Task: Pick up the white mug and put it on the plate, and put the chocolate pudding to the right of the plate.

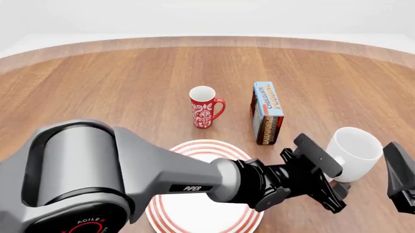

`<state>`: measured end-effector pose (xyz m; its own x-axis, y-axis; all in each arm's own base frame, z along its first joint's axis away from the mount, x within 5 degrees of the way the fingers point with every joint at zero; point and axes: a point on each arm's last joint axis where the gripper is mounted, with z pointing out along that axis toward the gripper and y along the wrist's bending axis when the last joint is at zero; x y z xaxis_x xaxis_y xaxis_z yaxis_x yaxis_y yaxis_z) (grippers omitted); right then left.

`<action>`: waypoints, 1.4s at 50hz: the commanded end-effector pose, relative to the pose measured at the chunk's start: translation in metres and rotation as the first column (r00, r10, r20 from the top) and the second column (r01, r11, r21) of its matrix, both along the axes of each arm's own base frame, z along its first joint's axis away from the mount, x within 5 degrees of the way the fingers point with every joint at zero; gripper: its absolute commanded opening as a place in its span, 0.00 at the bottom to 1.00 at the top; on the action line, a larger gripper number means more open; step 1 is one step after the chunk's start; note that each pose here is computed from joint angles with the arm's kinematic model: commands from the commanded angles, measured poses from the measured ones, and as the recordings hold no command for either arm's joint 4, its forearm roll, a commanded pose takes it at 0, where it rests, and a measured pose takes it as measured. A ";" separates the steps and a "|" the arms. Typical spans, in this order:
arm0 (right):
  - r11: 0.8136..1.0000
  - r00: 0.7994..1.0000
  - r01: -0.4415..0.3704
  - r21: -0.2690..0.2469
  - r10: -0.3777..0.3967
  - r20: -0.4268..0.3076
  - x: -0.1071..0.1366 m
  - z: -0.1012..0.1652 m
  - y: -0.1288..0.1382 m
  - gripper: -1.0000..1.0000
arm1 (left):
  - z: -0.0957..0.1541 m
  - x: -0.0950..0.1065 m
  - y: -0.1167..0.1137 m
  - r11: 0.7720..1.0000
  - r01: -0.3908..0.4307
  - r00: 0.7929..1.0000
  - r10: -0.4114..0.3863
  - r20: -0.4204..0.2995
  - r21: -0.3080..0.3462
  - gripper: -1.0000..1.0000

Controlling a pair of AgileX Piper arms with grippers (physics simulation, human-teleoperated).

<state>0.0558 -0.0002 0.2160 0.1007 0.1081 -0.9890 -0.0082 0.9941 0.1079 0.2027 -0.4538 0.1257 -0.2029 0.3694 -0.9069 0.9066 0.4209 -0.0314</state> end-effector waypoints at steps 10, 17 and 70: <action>1.000 1.000 0.000 0.000 0.000 0.000 0.000 0.000 0.000 1.00 | -0.003 0.011 -0.001 1.000 -0.011 1.000 0.011 0.007 0.026 1.00; 1.000 1.000 -0.003 0.005 0.003 0.000 0.007 0.002 0.000 1.00 | -0.005 0.012 -0.004 0.999 -0.007 1.000 0.006 0.009 0.035 1.00; 1.000 1.000 -0.006 0.010 0.006 0.002 0.001 0.000 0.000 1.00 | 0.007 0.007 -0.004 0.999 0.011 1.000 -0.012 0.026 0.045 0.00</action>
<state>0.0574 0.0001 0.2163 0.1013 0.1183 -0.9878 -0.0143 0.9930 0.1175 0.2106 -0.4582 0.1270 -0.1853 0.4206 -0.8881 0.9103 0.4139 0.0060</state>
